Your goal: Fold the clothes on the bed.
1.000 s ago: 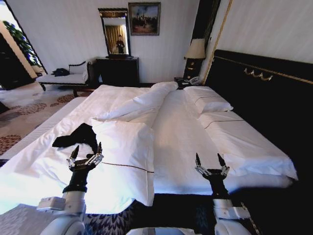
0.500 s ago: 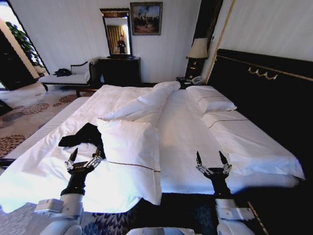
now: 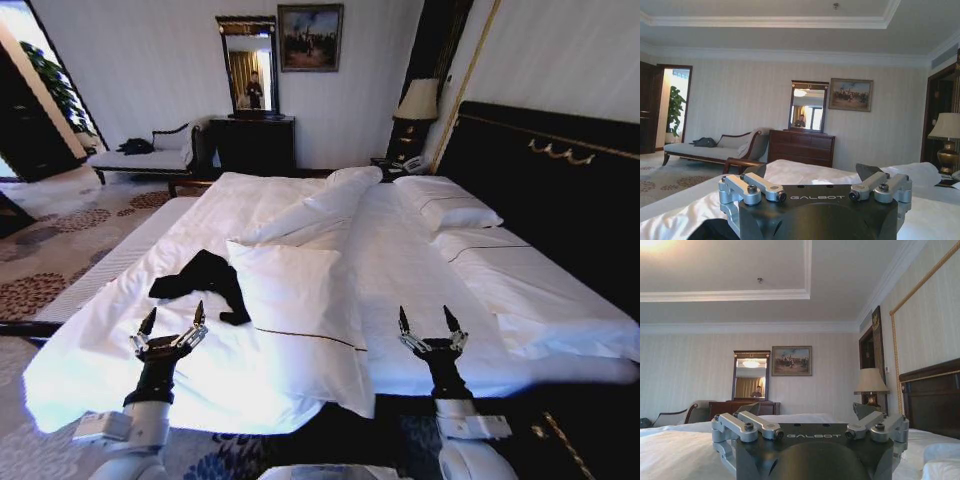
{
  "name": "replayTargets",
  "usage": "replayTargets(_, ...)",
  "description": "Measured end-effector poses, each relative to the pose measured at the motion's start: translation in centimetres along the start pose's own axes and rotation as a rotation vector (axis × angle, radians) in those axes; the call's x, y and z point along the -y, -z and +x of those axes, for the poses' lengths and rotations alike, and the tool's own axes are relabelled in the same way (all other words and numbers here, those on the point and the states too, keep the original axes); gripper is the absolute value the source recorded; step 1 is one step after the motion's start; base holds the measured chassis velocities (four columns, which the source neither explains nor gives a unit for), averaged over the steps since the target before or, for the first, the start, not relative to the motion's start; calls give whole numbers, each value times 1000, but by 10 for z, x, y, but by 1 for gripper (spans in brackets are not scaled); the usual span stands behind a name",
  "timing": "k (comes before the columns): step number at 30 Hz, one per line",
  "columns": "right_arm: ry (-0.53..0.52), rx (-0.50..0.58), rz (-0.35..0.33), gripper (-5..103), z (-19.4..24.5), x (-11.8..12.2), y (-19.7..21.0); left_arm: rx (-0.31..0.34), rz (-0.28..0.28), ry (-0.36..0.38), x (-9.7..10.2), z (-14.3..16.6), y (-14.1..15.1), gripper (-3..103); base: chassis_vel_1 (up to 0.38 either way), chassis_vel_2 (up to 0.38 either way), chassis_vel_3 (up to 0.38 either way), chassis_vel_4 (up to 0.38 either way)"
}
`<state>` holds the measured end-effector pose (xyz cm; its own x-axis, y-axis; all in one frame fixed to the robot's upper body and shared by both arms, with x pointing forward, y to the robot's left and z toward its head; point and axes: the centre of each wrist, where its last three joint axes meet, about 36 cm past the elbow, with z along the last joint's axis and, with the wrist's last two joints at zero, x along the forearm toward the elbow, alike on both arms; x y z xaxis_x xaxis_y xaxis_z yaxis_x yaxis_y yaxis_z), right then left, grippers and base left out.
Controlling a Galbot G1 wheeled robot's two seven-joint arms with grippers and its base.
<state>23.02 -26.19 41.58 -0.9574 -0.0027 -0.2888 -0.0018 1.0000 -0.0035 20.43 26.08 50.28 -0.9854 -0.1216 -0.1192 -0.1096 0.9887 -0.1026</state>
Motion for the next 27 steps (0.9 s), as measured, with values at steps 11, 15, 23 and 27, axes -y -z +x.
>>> replayTargets(11,-26,8,-111,100,-9,-2,-8,17,-6,5,-1,-3,1,100,87,184,-82,-172)
replayTargets(15,-36,9,-252,100,-24,0,-9,24,-13,14,-4,-4,3,100,7,11,-11,-20)
replayTargets(23,-65,-115,-758,100,-92,14,-11,24,-35,14,-4,-3,2,100,-12,-20,4,6)
replayTargets(27,-67,-216,-914,100,-127,29,-10,21,-51,25,-8,-3,0,100,0,0,0,0)
